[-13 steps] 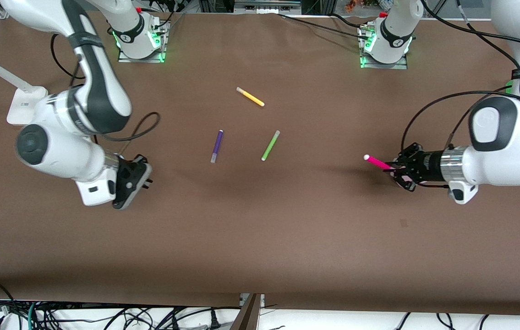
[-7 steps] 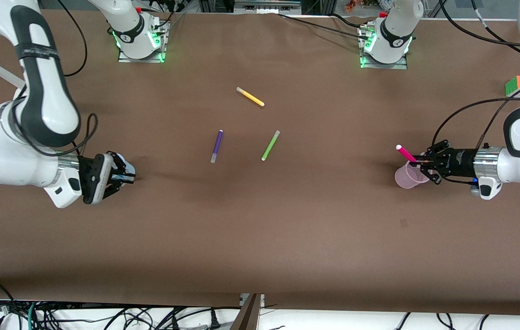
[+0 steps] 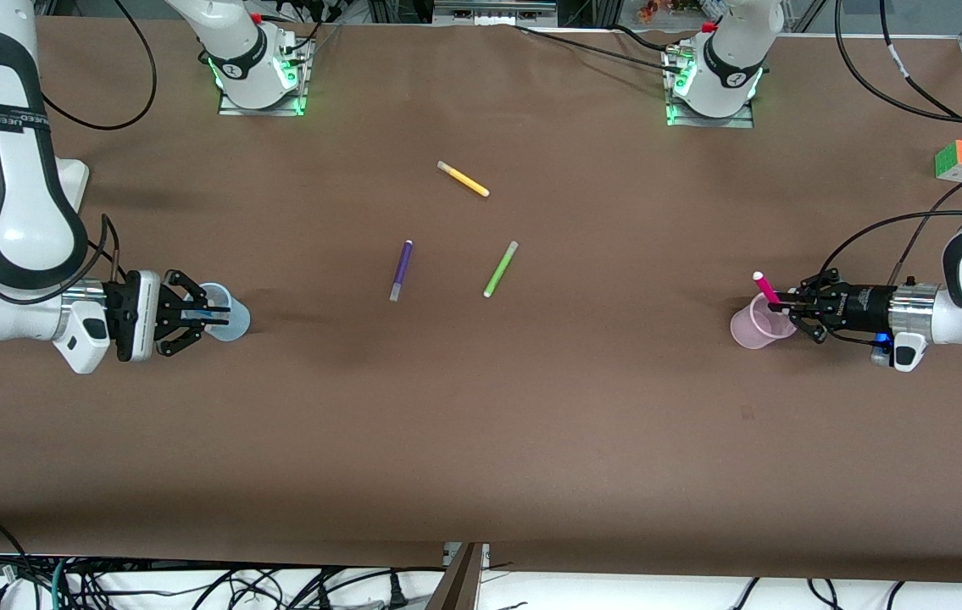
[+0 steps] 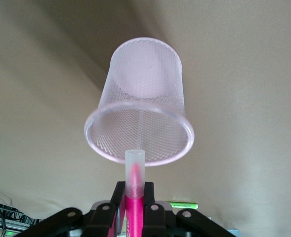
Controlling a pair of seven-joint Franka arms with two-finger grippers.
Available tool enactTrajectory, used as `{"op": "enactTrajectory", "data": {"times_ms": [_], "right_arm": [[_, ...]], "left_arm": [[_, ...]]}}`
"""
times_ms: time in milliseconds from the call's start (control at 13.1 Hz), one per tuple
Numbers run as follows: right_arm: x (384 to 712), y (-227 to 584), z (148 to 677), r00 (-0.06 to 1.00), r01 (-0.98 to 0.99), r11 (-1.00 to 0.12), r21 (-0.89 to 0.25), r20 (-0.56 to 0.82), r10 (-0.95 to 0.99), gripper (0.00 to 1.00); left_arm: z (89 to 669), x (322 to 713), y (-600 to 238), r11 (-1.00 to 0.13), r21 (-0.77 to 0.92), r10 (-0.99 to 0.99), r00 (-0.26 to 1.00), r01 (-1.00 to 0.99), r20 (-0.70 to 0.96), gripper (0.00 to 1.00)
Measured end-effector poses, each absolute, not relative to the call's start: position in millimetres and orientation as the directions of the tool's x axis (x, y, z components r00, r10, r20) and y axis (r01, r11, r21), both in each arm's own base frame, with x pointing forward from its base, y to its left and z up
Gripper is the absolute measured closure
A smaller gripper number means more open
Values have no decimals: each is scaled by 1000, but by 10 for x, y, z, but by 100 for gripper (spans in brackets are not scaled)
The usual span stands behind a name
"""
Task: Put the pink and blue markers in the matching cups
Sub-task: 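Lower the blue marker into the blue cup while the left gripper drops pink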
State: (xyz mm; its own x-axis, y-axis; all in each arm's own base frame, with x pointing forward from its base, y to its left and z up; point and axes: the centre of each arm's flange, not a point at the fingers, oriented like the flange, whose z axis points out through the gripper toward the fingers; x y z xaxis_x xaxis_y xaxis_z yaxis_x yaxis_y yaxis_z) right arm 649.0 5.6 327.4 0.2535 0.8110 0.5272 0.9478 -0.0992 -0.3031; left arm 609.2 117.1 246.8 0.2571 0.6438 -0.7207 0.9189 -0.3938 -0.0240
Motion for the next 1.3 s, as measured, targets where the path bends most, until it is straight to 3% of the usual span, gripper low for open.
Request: {"op": "enactTrajectory", "data": {"times_ms": [841,1070,1299], "right_arm": [[6217,-199,2870,226,948,-20,-316,630,743,84],[6201,-228,2861,234,946,-22,-325,630,740,80],[6212,-294,2915,289,934,-76,-350,611,737,50]], "left_arm": [[2146,6134,1347,-395,33,613,290,918,-735,81],[2118,6129,1375,-379,37,607,279,925,-744,56],[2091,6118,1413,-374,36,606,274,927,-747,26]]}}
